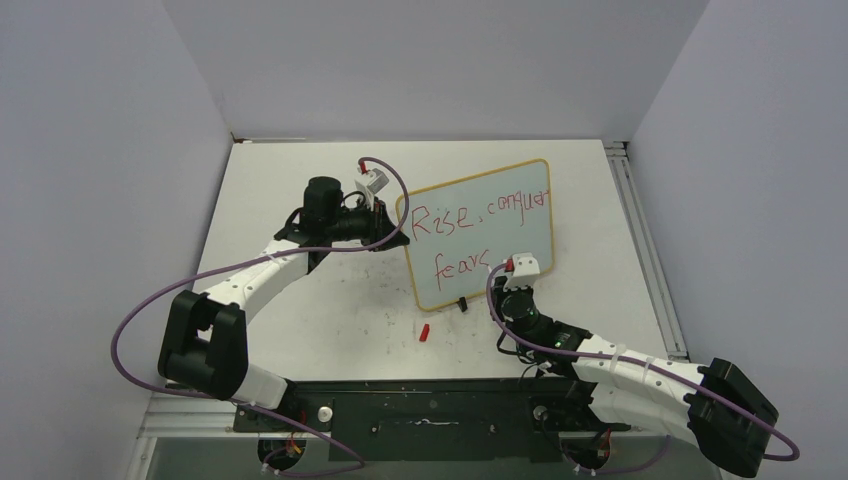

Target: Write a sentence on the whiteboard

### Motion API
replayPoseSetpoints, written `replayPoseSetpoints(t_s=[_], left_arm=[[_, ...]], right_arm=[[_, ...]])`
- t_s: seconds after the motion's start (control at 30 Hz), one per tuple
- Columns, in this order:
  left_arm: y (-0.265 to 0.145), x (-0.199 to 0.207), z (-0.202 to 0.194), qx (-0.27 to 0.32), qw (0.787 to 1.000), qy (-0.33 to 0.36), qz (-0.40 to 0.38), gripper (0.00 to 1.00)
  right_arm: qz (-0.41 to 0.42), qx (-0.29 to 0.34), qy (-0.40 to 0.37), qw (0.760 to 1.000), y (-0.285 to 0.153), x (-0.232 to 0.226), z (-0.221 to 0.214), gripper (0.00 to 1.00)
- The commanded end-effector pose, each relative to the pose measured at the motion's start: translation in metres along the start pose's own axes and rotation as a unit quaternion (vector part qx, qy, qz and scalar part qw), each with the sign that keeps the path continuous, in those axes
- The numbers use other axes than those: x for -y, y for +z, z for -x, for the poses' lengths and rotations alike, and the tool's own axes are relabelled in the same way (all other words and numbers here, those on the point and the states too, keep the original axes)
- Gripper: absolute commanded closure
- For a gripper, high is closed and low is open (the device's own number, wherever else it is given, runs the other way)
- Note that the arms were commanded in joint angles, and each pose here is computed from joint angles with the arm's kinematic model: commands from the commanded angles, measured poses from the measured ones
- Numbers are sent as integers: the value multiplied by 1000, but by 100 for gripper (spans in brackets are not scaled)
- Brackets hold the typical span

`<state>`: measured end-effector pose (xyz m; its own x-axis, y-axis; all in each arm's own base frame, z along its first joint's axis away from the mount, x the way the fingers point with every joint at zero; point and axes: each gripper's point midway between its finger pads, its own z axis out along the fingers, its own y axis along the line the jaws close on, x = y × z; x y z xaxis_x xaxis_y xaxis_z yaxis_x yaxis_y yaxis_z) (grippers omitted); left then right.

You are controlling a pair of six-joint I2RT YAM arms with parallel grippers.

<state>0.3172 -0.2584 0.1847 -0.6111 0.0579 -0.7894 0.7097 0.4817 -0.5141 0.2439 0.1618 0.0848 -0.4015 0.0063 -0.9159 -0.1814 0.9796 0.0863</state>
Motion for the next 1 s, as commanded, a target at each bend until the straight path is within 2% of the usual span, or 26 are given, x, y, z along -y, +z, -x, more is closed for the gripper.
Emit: replayPoseSetpoints(t_s=[0.0,0.43,0.73,0.97], left_arm=[[-9,21,32,41,998,48,-23,100],[-10,23,33,42,998,49,-24,100],[-10,23,33,42,998,49,-25,100],[-10,23,32,41,998,48,-24,100]], right_arm=[[-2,4,12,1000,0,-2,4,95],[34,-2,-4,999,-9,-21,-2,95],[-15,43,15,999,-23,-3,31,95],[-37,26,5,999,-12,8,27,95]])
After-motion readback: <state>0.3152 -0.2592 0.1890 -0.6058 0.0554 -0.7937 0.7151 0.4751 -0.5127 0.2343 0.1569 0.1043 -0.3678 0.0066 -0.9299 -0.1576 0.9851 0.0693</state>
